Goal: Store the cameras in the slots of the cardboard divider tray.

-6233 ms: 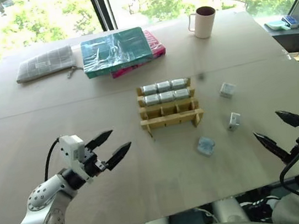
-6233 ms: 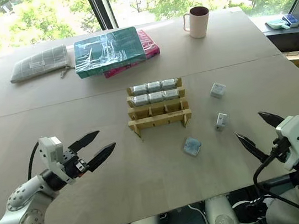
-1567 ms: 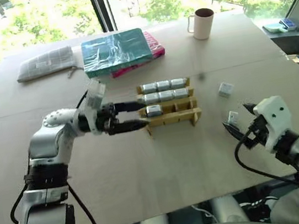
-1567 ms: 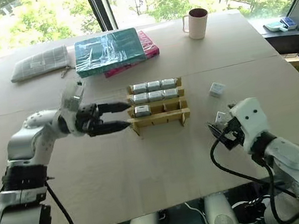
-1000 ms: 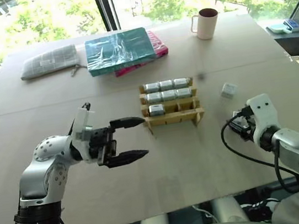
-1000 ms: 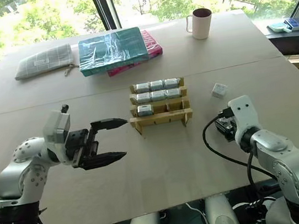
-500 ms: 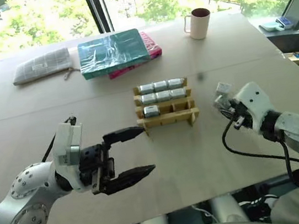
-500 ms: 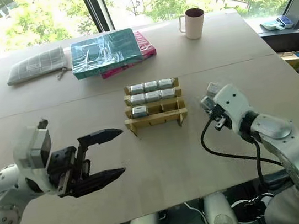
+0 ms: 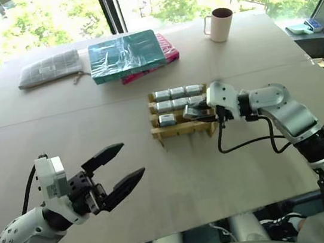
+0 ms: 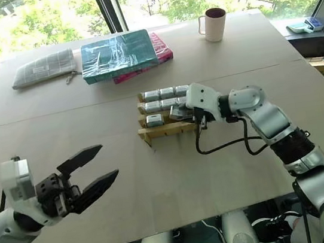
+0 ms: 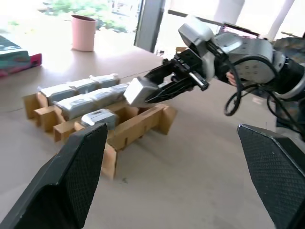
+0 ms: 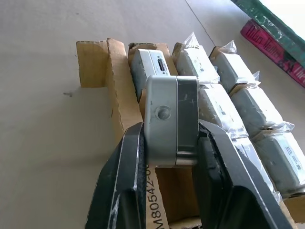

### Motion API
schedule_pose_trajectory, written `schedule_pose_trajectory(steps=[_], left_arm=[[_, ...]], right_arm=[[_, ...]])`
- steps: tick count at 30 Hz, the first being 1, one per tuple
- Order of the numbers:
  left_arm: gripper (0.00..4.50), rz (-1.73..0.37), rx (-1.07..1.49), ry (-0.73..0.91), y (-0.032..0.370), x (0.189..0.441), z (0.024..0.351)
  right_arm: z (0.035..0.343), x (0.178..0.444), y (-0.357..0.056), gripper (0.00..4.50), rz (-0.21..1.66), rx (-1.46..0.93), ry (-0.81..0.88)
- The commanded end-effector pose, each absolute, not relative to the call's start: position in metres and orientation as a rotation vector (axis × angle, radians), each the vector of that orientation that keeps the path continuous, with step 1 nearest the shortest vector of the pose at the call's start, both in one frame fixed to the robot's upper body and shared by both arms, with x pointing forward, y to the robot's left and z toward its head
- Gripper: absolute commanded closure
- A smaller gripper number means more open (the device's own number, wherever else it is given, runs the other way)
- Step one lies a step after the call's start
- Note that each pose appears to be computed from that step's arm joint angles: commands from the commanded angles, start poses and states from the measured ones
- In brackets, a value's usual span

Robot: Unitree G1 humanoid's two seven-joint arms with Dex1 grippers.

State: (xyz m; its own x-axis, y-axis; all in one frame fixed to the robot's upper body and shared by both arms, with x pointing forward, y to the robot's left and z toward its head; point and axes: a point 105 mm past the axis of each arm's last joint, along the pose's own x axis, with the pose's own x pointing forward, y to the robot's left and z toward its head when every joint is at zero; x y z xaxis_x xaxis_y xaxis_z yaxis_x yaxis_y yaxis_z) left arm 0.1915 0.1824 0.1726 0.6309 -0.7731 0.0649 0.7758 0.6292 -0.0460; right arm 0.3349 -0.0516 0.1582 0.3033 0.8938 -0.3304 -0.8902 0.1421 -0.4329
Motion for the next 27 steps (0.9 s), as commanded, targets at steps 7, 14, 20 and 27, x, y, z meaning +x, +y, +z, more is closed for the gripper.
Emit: schedule_pose_trajectory(steps=[7, 14, 20, 27], left_arm=[[0.0, -0.846, -0.049, -0.021, 0.173, 0.203, 0.167], [0.0, -0.846, -0.063, -0.008, 0.188, 0.201, 0.155], [0.0, -0.841, -0.061, 0.003, 0.2, 0.206, 0.144], [0.0, -0.86, -0.06, -0.01, 0.192, 0.203, 0.147]], right_arm=[[0.175, 0.345, -0.04, 3.74, 1.305, -0.649, -0.1], [0.174, 0.354, -0.034, 3.74, 1.307, -0.645, -0.11], [0.166, 0.352, -0.028, 3.74, 1.342, -0.642, -0.095], [0.149, 0.351, -0.034, 3.74, 1.37, -0.677, -0.037]])
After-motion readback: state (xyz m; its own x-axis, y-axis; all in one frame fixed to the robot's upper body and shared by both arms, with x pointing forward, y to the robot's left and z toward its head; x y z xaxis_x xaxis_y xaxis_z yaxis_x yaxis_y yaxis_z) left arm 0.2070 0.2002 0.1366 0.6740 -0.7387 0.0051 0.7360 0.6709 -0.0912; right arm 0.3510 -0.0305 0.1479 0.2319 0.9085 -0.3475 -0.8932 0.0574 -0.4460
